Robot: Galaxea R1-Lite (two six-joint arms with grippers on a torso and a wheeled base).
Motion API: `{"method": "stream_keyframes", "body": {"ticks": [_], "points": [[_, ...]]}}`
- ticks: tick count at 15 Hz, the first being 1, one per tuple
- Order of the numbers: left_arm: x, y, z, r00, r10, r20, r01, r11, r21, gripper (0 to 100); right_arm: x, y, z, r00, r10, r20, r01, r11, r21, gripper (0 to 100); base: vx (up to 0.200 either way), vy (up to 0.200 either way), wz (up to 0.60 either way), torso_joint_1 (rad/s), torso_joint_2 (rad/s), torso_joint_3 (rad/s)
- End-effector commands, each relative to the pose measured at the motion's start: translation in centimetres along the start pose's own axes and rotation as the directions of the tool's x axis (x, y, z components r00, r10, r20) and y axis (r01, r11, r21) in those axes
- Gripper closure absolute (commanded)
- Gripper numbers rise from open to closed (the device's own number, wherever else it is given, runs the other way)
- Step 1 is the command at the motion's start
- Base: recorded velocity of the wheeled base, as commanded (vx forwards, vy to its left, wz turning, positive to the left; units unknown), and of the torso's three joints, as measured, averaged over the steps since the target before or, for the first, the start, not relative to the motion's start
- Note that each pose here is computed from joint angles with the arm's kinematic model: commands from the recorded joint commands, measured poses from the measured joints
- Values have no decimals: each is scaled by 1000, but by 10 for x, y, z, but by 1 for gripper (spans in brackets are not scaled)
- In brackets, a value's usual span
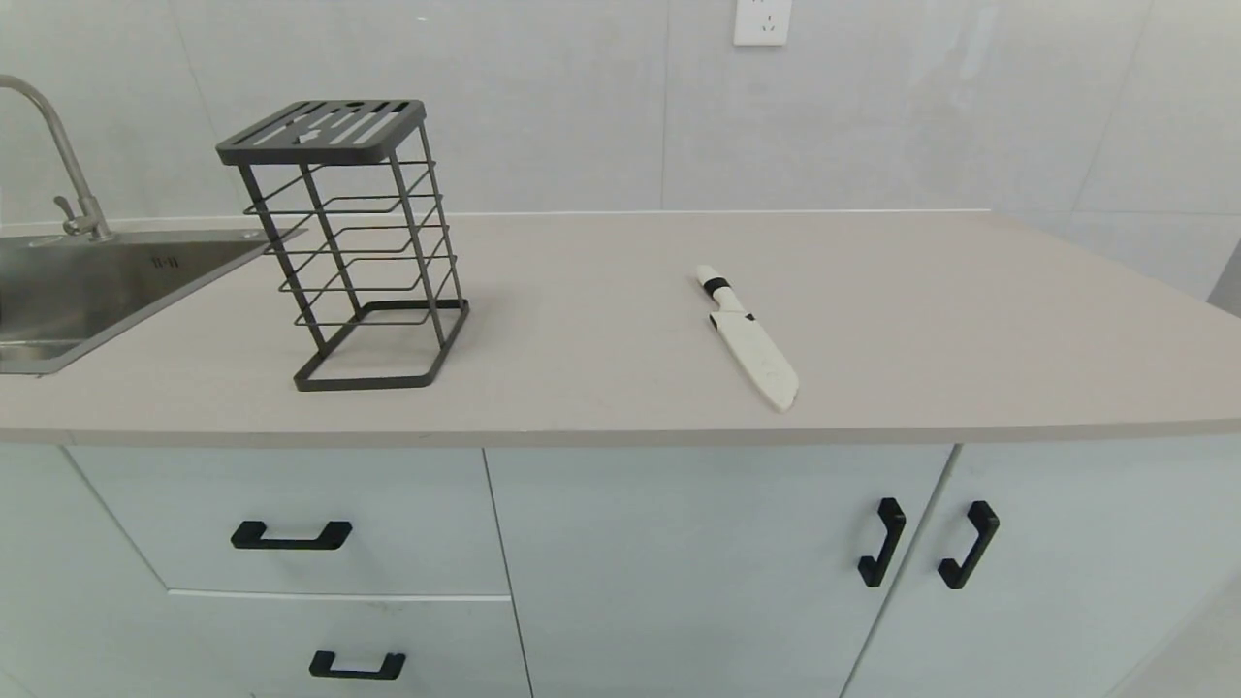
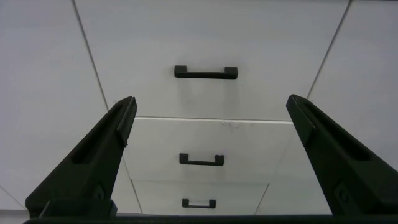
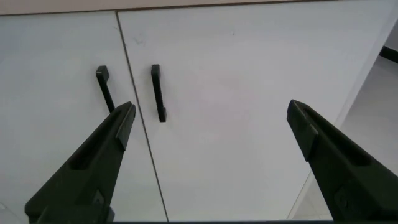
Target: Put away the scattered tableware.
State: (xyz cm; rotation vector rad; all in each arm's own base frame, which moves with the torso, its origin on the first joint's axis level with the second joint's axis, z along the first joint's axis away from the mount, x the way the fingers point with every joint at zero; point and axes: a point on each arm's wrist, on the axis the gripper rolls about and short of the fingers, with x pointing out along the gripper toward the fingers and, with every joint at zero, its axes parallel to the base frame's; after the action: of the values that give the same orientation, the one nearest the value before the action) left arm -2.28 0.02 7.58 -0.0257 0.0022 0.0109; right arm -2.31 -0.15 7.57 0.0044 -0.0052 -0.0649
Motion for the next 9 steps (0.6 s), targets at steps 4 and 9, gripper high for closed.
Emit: {"method": "stream_keyframes", "body": {"ticks": [4,9], "points": [[0,0,0,1000,0,-2,0,1000,-2,0,0,0,0,1000,0,-5,0,1000,0,0,200,0,0,0,0,2],[0,0,0,1000,6,1,-6,1000,-31,0,0,0,0,1000,0,-5,0,1000,0,0,80,0,0,2,2,1]]}}
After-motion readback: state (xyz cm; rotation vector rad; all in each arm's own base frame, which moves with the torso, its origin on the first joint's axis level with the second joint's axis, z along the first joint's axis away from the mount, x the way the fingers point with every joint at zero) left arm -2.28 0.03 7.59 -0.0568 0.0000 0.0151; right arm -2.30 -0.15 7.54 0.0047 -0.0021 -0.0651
